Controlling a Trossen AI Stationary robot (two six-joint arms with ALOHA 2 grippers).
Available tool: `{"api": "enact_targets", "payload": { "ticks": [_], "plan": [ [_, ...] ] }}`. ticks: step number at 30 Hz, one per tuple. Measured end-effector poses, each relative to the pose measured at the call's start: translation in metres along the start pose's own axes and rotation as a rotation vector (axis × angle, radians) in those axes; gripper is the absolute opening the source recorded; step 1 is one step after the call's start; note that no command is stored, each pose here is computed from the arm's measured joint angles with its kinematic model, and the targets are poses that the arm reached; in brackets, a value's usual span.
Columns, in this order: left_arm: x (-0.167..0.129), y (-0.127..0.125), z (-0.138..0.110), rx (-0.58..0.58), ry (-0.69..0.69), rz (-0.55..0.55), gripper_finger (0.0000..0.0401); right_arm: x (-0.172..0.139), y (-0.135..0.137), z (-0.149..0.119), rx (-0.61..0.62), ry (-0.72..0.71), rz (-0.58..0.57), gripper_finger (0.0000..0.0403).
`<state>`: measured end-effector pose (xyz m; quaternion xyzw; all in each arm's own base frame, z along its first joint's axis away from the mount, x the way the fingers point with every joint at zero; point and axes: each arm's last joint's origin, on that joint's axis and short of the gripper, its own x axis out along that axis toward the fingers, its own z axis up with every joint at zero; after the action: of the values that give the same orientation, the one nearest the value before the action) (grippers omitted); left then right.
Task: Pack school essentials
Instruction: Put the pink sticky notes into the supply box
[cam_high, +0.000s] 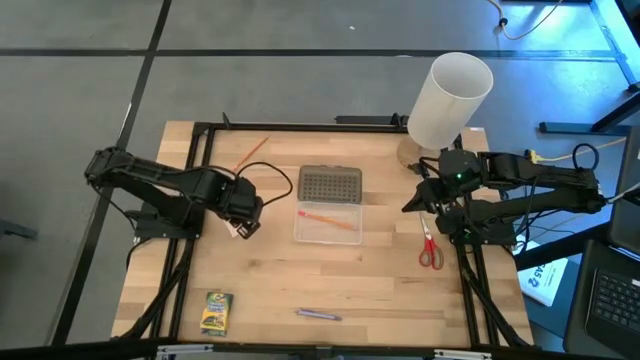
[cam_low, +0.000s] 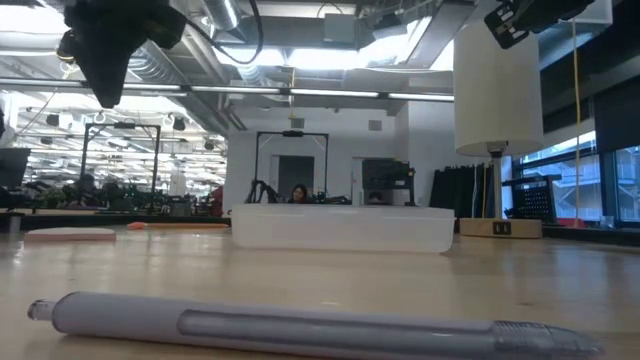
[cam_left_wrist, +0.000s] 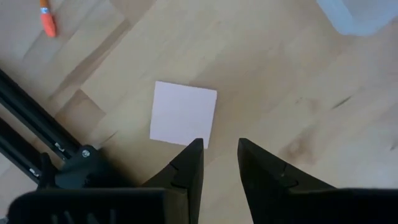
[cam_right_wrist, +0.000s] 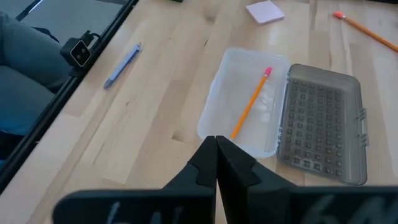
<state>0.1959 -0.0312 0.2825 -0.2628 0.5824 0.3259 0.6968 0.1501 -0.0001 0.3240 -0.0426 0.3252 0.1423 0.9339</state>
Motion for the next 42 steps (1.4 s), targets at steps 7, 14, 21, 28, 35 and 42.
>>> {"api": "enact_targets", "payload": {
  "ticks": [7,14,21,28,35,42],
  "plan": [
    [0.013,-0.001,-0.002,-0.004,0.026,-0.007,0.0092,0.0,0.0,0.0,0.0,0.001,-0.001,0.0008],
    [0.051,0.0,-0.011,-0.012,0.076,-0.026,0.0089,0.0,0.0,0.0,0.0,0.001,-0.001,0.0013],
    [0.074,0.009,-0.009,0.006,0.177,-0.074,0.0102,0.0,0.0,0.0,0.0,0.001,-0.001,0.0011],
    [0.085,0.016,-0.003,0.006,0.165,-0.084,0.0185,0.0,0.0,0.0,0.0,0.001,-0.001,0.0011],
    [0.092,0.024,-0.002,-0.007,0.175,-0.053,0.0313,0.0,0.0,0.0,0.0,0.001,-0.001,0.0012],
    [0.104,0.031,-0.003,-0.01,0.182,-0.033,0.0386,0.0,0.0,0.0,0.0,0.001,-0.001,0.0012]
  ]
}}
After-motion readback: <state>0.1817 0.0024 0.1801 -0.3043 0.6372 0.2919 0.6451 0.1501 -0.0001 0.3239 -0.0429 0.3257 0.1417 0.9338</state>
